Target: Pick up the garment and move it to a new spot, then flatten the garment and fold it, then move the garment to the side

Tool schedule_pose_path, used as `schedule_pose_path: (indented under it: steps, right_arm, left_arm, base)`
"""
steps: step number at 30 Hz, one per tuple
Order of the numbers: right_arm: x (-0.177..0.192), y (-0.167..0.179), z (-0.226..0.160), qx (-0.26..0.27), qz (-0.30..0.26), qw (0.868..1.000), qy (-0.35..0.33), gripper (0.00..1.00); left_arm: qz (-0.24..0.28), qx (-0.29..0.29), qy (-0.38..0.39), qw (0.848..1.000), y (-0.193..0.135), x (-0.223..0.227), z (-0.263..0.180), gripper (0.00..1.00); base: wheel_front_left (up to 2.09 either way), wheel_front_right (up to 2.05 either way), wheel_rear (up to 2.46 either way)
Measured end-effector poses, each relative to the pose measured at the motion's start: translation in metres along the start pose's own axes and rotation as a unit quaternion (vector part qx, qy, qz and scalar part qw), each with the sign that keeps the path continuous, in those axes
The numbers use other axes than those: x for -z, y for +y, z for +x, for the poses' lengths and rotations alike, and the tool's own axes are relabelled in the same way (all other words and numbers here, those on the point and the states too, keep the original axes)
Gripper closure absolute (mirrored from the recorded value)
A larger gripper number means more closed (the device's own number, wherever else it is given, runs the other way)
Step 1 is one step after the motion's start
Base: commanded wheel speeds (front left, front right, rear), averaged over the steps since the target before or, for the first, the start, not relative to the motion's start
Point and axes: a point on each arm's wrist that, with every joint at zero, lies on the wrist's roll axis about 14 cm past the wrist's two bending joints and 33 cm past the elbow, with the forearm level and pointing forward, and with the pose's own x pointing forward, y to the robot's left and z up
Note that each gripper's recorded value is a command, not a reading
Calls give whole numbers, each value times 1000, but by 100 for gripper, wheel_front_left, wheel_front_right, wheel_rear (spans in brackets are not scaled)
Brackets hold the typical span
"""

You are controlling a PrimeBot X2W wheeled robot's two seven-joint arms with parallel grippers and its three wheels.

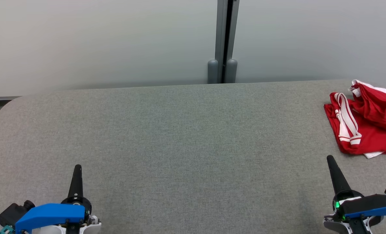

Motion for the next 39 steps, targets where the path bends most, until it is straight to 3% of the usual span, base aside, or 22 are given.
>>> schedule_pose_path:
  steps: [39]
  right_arm:
    - [-3, 9, 7, -19, 162, 987, -5, 100]
  left_arm:
    - [-148, 37, -4, 988, -21, -12, 7, 100]
  base:
    - [0, 0, 0]
